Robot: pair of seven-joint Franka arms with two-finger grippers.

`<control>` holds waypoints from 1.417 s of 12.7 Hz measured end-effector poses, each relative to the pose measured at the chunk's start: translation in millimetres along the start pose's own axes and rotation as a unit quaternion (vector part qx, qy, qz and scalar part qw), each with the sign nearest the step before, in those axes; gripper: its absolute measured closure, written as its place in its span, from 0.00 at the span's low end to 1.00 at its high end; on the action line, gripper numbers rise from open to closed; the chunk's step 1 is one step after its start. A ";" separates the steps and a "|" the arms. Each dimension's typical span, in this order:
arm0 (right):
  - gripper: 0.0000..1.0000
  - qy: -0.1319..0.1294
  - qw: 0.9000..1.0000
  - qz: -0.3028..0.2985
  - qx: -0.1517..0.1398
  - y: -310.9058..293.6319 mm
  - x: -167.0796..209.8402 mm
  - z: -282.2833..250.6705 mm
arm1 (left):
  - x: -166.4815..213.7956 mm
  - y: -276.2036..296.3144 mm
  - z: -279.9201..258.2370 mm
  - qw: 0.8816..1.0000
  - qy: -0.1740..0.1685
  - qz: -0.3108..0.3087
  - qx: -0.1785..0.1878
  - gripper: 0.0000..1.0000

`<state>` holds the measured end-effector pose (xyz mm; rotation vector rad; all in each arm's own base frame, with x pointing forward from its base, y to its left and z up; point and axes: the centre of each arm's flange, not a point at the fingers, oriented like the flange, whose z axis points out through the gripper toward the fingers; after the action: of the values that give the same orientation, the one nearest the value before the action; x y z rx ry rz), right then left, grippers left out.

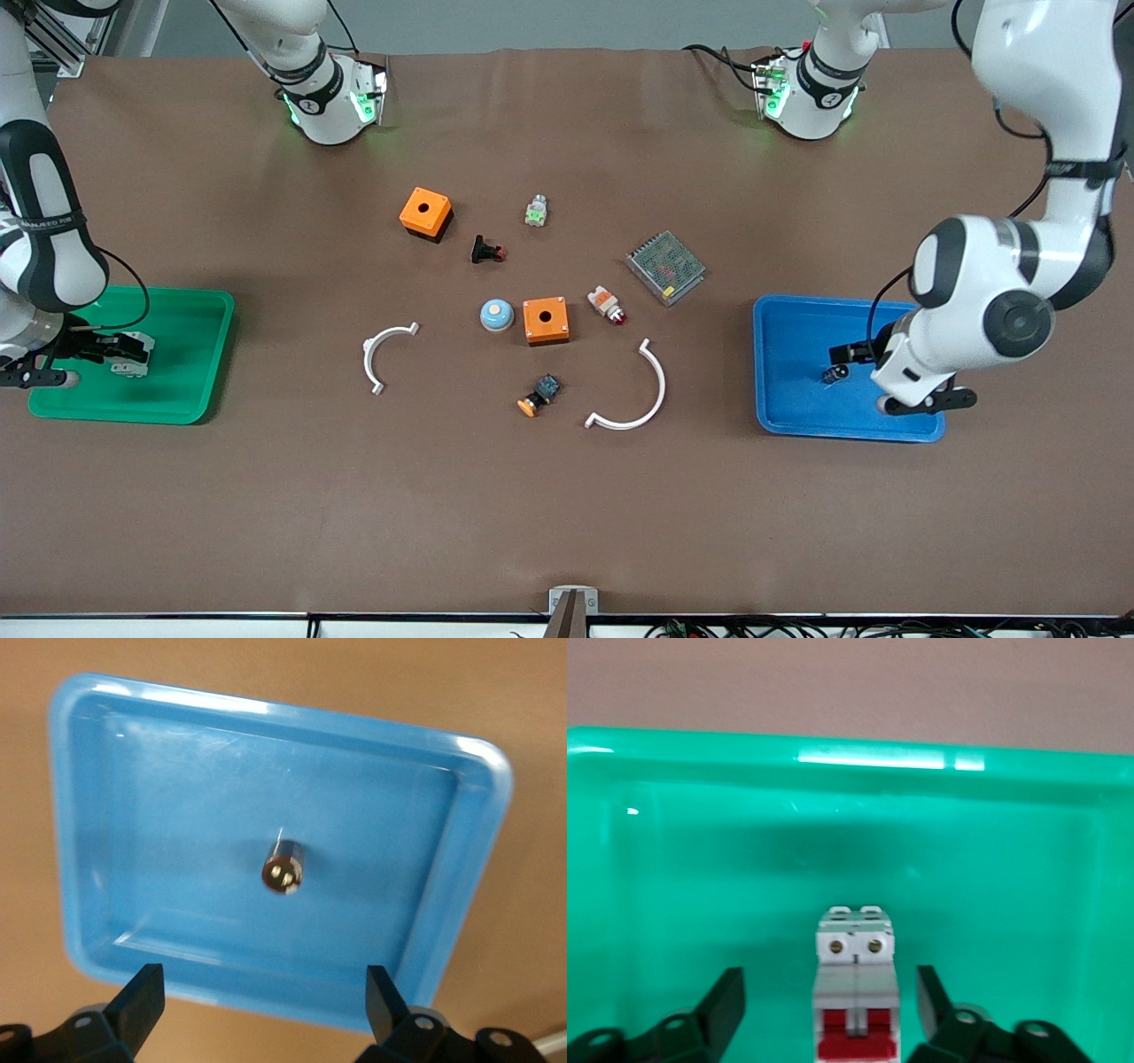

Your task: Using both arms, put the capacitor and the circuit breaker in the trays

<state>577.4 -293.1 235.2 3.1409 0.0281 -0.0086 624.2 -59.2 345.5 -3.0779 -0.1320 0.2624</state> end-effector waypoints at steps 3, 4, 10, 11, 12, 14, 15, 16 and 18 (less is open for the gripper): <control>0.00 -0.024 0.999 -0.022 0.013 -17.2 33.8 -65.5 | -31.8 -18.0 -66.4 1.000 0.010 0.012 -0.008 0.00; 0.00 -0.029 0.999 -0.025 0.015 -29.8 46.6 -90.3 | -42.4 -29.2 -86.8 1.000 0.020 0.011 -0.021 0.00; 0.00 -0.083 0.996 0.039 0.010 -181.0 88.9 -155.3 | -128.4 -52.6 -218.1 0.996 0.079 0.008 -0.046 0.00; 0.00 -0.088 0.995 0.036 0.008 -198.0 87.1 -167.5 | -138.1 -54.8 -234.0 0.996 0.078 0.008 -0.045 0.00; 0.00 -0.089 0.996 0.029 0.008 -212.0 83.4 -183.2 | -142.1 -56.6 -242.8 0.996 0.079 0.007 -0.045 0.00; 0.00 -0.090 0.996 0.014 0.007 -236.4 71.1 -222.2 | -138.3 -56.5 -244.7 0.996 0.079 0.007 -0.046 0.00; 0.00 -0.088 0.996 0.005 0.006 -248.9 63.0 -244.1 | -134.3 -55.5 -245.3 0.996 0.079 0.008 -0.046 0.00; 0.00 -0.087 0.996 -0.002 0.005 -260.4 53.9 -265.0 | -131.0 -54.6 -247.3 0.996 0.081 0.009 -0.047 0.00; 0.00 -0.084 0.996 -0.008 0.005 -271.0 39.1 -294.6 | -128.4 -54.3 -252.6 0.995 0.086 0.009 -0.048 0.00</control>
<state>613.2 -21.3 529.4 3.1366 0.0536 -0.2721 536.9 -27.3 618.6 -3.1796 -0.1125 -0.0109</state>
